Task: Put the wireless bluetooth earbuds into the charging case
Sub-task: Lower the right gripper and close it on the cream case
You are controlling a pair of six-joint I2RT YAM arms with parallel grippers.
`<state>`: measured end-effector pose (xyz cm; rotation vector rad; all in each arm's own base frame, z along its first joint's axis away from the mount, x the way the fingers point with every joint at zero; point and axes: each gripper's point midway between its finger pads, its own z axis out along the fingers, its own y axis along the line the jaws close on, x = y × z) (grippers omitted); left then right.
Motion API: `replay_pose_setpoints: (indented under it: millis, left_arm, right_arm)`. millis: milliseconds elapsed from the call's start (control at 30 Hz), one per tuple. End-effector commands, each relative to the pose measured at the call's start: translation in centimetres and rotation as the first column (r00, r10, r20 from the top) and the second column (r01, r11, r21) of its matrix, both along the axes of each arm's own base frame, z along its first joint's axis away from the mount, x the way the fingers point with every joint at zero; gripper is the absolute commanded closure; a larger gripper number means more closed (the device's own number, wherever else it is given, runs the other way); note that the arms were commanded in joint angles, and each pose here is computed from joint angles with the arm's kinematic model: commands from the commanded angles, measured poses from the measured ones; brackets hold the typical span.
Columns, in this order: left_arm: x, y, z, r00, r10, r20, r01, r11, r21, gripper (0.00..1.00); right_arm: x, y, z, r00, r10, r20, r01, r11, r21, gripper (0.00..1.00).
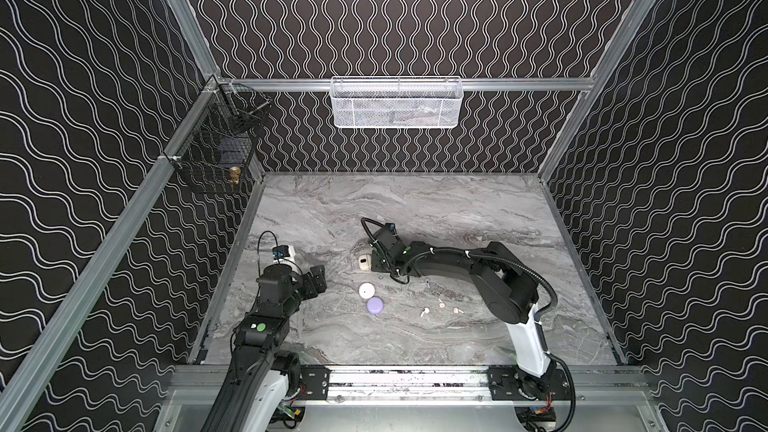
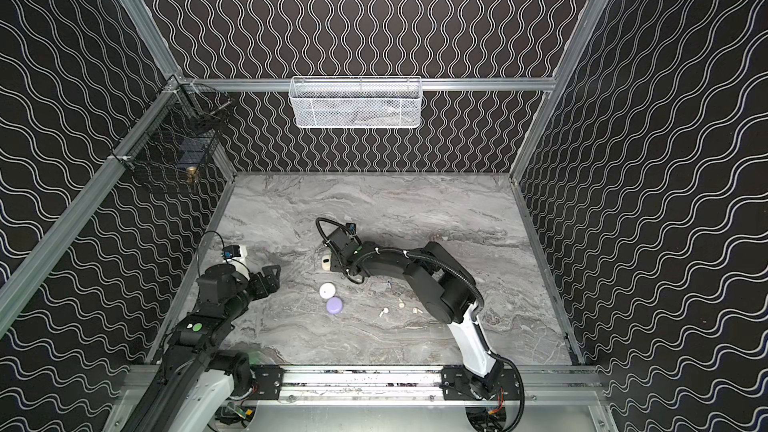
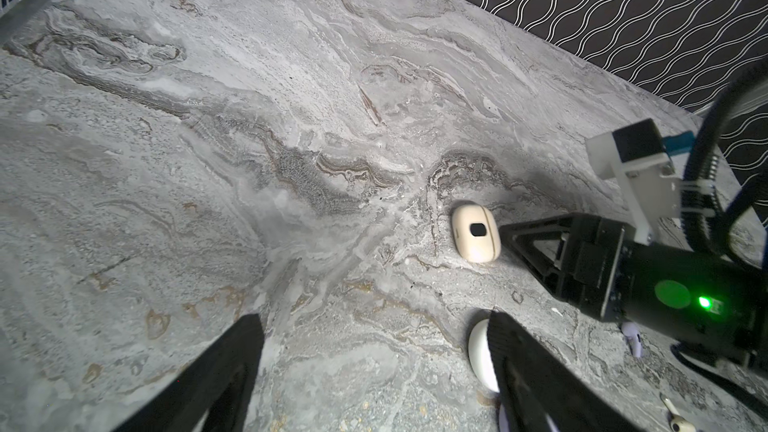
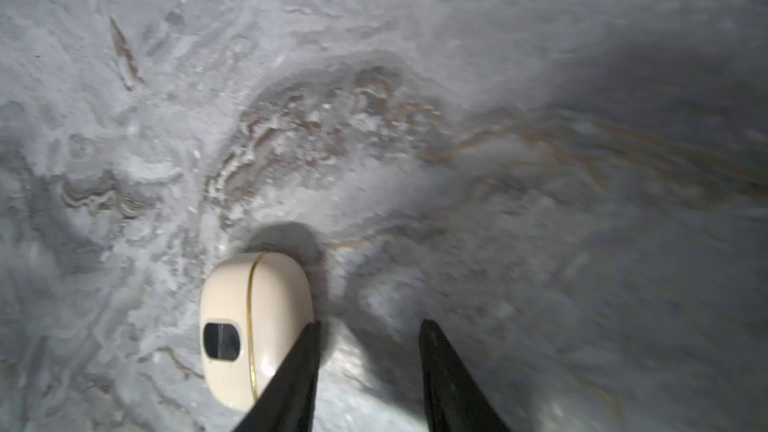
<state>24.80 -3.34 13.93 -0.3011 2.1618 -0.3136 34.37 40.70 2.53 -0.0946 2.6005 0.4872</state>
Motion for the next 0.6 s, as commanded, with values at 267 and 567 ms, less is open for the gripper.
replay_pose_setpoints:
  millis: [267, 567]
  left_arm:
    - [0.3, 0.3, 0.5, 0.999, 0.020, 0.025, -0.020, 1.000, 0.002, 0.11]
    - [-0.1, 2.1, -0.1, 0.991, 0.131, -0.018, -0.130, 0.991, 0.031, 0.08]
  right_arm:
    - [0.8, 0.5, 3.6, 0.996, 0.070, 0.062, -0.068, 0.997, -0.044, 0.37]
    - [-1.2, 2.9, 3.6, 0.987, 0.138, 0.078, -0.132, 0.988, -0.078, 0.20]
